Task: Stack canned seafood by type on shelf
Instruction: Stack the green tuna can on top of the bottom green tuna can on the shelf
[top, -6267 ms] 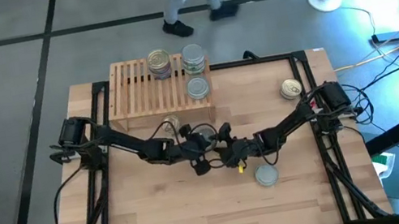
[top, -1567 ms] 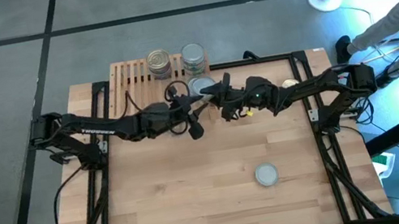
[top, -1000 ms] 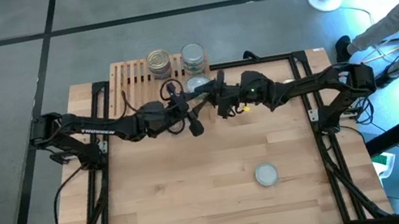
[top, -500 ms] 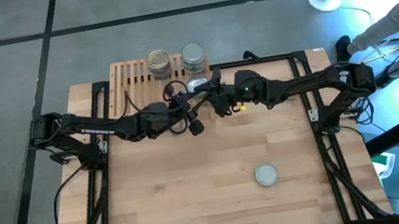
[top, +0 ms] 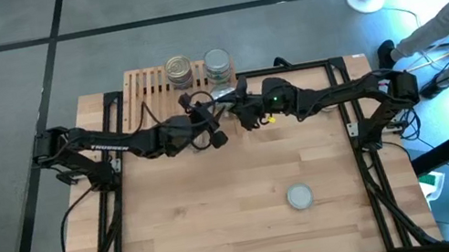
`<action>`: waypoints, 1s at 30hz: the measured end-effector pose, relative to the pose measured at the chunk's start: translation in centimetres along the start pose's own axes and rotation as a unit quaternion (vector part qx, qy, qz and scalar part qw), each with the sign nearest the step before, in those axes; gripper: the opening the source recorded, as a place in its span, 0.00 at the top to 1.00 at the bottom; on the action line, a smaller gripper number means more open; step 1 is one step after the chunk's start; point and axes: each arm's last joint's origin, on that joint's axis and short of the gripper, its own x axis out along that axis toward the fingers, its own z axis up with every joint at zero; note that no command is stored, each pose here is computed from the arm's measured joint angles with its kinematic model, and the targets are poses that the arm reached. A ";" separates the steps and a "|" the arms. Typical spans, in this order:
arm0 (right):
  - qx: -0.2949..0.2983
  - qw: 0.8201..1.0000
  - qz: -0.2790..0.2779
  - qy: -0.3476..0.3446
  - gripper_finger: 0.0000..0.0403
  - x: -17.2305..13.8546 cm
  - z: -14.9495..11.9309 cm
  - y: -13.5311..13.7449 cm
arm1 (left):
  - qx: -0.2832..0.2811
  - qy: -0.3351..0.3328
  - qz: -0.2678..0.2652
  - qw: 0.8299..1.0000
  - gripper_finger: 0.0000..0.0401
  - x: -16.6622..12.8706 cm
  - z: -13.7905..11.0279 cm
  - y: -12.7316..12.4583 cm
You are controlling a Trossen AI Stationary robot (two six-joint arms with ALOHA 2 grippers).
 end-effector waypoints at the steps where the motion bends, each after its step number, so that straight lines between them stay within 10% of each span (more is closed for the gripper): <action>1: 0.000 1.000 -0.003 0.000 0.65 0.0 0.0 0.0 | 0.001 0.001 0.000 1.000 0.68 0.0 0.0 0.0; 21: 0.000 1.000 0.009 -0.001 0.64 0.0 0.0 0.1 | 0.014 0.003 0.003 1.000 0.68 0.1 -0.1 0.1; 30: 0.029 0.999 0.015 -0.007 0.48 0.0 0.1 0.2 | 0.020 0.015 0.011 1.000 0.68 0.3 -0.5 0.2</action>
